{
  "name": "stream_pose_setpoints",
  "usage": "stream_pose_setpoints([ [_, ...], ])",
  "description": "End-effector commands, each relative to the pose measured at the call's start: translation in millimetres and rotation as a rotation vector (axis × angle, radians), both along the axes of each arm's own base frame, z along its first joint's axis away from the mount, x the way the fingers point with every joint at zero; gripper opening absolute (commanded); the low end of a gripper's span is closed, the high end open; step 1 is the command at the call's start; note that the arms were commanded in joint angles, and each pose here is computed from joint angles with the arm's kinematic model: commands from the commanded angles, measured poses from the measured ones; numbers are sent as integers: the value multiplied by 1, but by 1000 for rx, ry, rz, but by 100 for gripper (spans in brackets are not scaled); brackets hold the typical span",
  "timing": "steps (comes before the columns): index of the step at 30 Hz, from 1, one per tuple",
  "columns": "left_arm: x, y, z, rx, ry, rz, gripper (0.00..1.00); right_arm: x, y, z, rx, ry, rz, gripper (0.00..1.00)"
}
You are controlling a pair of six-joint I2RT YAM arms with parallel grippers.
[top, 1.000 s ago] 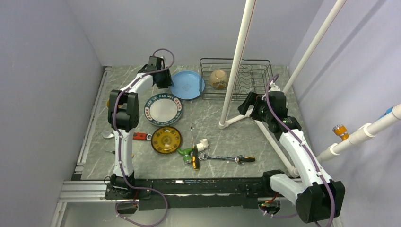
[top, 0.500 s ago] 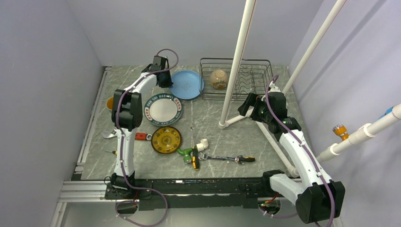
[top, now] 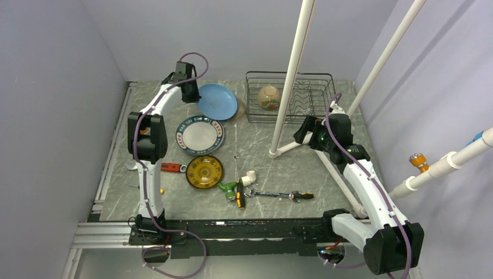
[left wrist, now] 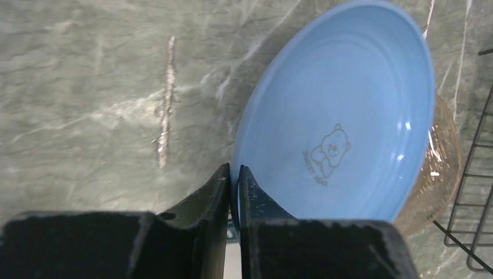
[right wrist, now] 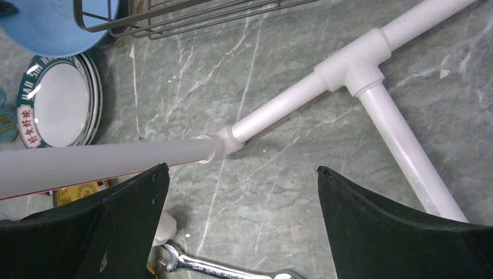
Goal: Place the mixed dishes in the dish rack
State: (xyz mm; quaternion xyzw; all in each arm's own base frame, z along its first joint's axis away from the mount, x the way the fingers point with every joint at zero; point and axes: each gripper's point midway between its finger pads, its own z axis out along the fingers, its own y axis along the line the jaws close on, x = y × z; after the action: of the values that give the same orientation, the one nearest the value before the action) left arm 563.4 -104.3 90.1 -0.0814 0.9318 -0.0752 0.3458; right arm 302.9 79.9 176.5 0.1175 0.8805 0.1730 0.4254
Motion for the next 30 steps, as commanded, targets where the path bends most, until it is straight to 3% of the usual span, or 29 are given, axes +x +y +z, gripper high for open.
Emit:
stream_pose_setpoints([
  [1,-13,16,70,7,-89,23,0,0,-7,6,-38,-25,-21,100],
  [15,-94,7,190,-146,-311,-31,0,10,-3,30,-27,-35,2,100],
  [25,-134,-35,210,-356,-361,-227,0,30,22,79,20,-137,133,100],
  [30,-137,-42,203,-376,-369,-273,0,44,21,102,10,-171,121,100],
])
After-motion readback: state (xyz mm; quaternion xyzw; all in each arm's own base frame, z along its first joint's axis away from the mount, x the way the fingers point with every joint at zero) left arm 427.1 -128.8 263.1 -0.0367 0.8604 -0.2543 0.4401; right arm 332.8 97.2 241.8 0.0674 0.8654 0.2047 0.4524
